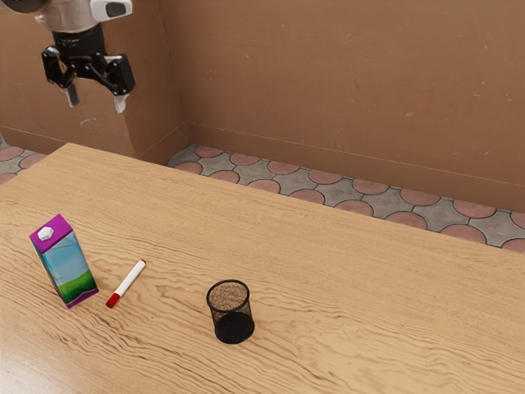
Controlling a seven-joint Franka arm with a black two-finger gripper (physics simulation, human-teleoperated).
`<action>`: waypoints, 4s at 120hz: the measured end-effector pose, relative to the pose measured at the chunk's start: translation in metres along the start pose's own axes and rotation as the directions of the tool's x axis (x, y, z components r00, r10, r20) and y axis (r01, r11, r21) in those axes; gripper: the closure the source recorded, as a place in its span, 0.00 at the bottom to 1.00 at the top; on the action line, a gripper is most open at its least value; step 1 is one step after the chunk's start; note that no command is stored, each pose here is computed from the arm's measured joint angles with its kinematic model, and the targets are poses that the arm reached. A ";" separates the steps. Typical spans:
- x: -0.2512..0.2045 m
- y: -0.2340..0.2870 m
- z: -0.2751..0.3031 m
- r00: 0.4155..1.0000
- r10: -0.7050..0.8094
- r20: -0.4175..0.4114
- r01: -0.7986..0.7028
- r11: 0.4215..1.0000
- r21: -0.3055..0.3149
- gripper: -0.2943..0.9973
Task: Put the marker into the pen holder.
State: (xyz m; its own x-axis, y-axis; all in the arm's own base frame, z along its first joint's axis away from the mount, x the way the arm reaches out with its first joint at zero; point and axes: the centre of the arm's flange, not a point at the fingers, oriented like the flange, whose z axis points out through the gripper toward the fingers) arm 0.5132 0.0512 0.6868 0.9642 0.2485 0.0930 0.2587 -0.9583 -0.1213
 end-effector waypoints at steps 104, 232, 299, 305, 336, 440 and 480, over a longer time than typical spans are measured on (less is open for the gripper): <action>0.049 -0.020 0.364 0.904 -0.092 0.417 0.091 0.996 0.022 0.23; 0.063 -0.028 0.465 0.896 0.197 0.398 -0.148 0.977 -0.151 0.23; 0.063 -0.028 0.465 0.888 0.247 0.389 -0.194 0.966 -0.171 0.80; 0.063 -0.028 0.461 0.890 0.249 0.383 -0.197 0.966 -0.169 0.81; 0.025 0.008 0.384 0.924 0.278 0.263 -0.237 0.956 -0.174 0.84; -0.067 0.191 0.212 0.878 0.351 -0.325 -0.405 0.907 -0.116 0.82; -0.102 0.214 0.216 0.905 0.291 -0.312 -0.348 0.926 -0.145 0.82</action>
State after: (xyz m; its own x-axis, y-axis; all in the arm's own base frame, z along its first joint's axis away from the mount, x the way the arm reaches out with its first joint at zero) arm 0.4830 -0.1486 0.4380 0.9288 -0.0977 0.3574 -0.1040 -0.9946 -0.0015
